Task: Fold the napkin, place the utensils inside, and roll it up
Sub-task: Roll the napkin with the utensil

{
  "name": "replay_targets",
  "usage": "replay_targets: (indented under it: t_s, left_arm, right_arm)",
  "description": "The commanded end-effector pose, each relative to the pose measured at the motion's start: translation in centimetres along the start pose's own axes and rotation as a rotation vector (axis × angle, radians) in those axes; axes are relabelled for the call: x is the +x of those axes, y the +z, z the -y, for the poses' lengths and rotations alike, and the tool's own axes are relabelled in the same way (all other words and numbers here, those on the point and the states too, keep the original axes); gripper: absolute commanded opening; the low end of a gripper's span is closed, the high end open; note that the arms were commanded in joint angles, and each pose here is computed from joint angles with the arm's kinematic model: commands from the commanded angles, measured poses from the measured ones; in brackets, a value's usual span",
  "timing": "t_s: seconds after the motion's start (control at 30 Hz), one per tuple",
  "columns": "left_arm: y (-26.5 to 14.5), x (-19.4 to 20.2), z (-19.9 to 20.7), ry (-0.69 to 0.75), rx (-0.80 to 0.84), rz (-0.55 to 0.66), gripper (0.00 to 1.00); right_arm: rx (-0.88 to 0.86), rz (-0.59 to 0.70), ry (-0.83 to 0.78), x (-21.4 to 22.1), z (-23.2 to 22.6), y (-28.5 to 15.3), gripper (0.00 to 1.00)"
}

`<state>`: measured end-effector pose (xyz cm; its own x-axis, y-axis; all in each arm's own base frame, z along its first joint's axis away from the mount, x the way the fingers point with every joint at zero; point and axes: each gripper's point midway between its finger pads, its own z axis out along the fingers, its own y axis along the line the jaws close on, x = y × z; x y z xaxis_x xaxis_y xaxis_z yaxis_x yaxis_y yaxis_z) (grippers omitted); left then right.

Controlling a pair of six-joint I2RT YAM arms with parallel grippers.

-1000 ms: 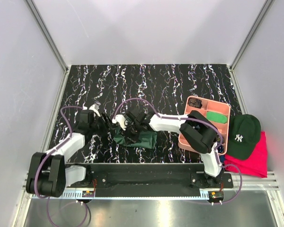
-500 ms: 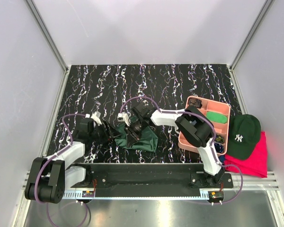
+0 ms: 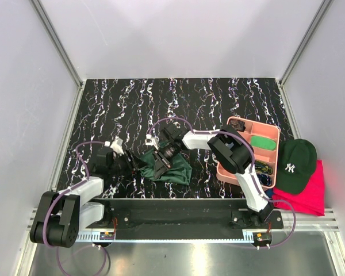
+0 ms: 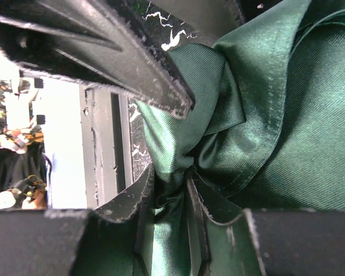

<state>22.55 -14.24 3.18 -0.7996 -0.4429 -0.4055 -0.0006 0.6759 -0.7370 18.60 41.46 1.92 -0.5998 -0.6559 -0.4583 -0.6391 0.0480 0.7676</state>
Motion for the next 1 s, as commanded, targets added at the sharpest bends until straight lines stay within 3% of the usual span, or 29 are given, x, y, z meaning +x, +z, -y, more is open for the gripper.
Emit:
replay_targets:
  t_s: [0.0,0.2,0.57,0.97]
  left_arm:
    - [-0.1,0.5,0.1,0.009,0.024,0.007,0.56]
    - [-0.4,0.4,0.2,0.016,0.032,0.034,0.44]
    - [0.6,0.8,-1.7,-0.061,-0.078,-0.03,0.01]
    - [1.2,1.3,-2.1,-0.069,-0.124,-0.108,0.0]
  right_arm:
    - [0.15,-0.131,0.168,5.9,4.7,0.7,0.29]
    - [0.18,-0.13,0.191,6.1,5.6,0.4,0.3]
    - [0.281,-0.103,0.188,4.8,5.7,-1.0,0.39]
    - [0.477,0.019,0.053,1.8,2.6,-5.4,0.57]
